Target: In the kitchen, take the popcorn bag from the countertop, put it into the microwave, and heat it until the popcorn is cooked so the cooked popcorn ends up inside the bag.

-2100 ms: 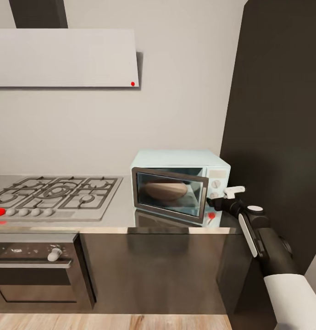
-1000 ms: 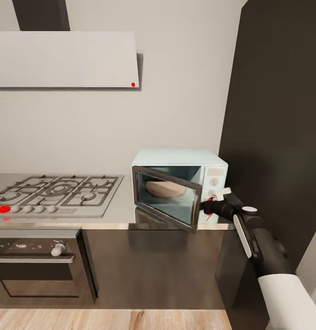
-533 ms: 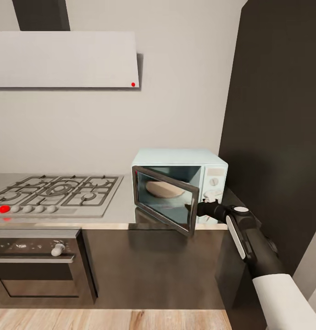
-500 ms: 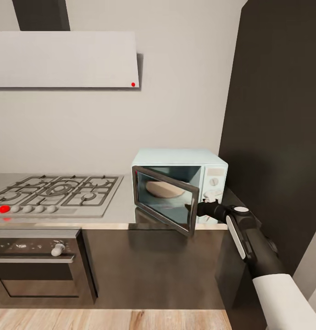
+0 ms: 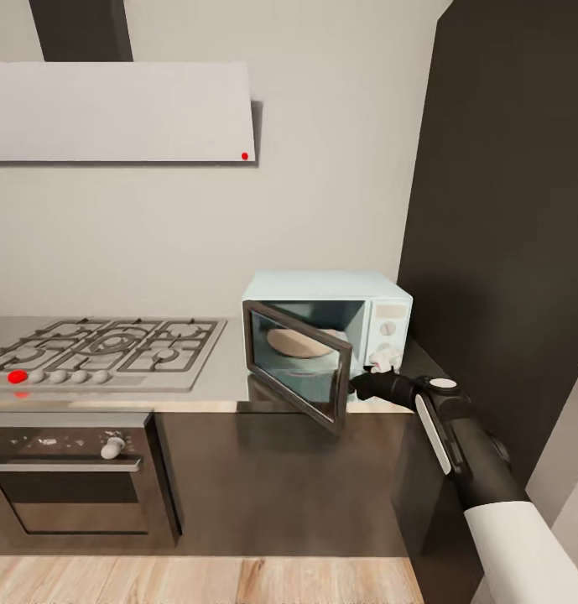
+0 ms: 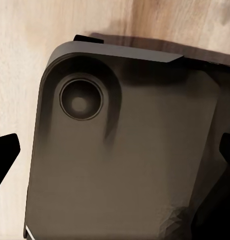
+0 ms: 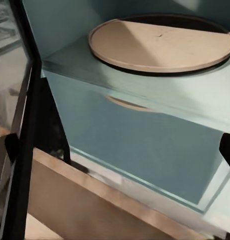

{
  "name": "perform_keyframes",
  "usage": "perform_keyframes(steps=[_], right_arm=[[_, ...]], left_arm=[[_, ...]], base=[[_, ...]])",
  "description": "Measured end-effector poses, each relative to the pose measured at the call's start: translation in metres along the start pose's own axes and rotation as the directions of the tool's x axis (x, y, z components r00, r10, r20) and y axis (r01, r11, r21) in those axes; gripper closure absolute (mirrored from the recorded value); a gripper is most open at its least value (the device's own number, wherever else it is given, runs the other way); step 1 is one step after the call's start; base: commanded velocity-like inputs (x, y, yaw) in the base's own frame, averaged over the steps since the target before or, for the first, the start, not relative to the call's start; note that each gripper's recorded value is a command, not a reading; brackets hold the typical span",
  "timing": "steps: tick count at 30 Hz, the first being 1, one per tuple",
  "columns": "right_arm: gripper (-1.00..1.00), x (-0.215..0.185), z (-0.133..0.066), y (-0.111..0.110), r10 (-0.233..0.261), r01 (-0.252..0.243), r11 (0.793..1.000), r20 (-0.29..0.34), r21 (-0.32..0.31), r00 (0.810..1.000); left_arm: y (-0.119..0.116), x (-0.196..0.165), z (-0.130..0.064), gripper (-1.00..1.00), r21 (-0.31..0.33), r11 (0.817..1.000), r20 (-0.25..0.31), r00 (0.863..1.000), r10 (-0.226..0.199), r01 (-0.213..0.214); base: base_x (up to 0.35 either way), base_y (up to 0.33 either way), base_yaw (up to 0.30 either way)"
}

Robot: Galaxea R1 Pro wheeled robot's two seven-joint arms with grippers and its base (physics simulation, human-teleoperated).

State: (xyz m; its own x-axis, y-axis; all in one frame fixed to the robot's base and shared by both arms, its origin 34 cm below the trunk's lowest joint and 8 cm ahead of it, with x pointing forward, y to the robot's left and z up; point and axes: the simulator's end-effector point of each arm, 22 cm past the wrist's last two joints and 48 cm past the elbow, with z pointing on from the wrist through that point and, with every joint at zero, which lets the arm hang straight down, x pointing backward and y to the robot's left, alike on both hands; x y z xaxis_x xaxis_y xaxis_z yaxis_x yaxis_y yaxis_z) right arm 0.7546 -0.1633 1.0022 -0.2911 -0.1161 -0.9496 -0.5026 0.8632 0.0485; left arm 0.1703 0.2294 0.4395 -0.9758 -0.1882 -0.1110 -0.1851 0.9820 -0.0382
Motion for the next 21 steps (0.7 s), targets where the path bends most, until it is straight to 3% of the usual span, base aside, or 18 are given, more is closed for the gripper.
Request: perform_keyframes(steps=[9, 17, 21], right_arm=[[-1.0, 0.0, 0.0, 0.011, 0.0, 0.0, 0.999, 0.0, -0.048, 1.0], [-1.0, 0.0, -0.002, 0.033, 0.0, 0.0, 0.989, 0.0, -0.147, 1.0], [-1.0, 0.0, -0.003, 0.037, -0.001, 0.001, 0.986, -0.001, -0.167, 1.0]], left_arm=[[0.0, 0.0, 0.0, -1.0, 0.0, 1.0, -0.001, 1.0, -0.002, 0.002], [0.0, 0.0, 0.0, -1.0, 0.0, 1.0, -0.001, 1.0, 0.0, 0.0], [0.0, 0.0, 0.0, -1.0, 0.0, 1.0, -0.001, 1.0, 0.0, 0.0]], base=[[-0.036, 0.175, 0.0], [-0.002, 0.019, 0.0], [-0.005, 0.0, 0.0]])
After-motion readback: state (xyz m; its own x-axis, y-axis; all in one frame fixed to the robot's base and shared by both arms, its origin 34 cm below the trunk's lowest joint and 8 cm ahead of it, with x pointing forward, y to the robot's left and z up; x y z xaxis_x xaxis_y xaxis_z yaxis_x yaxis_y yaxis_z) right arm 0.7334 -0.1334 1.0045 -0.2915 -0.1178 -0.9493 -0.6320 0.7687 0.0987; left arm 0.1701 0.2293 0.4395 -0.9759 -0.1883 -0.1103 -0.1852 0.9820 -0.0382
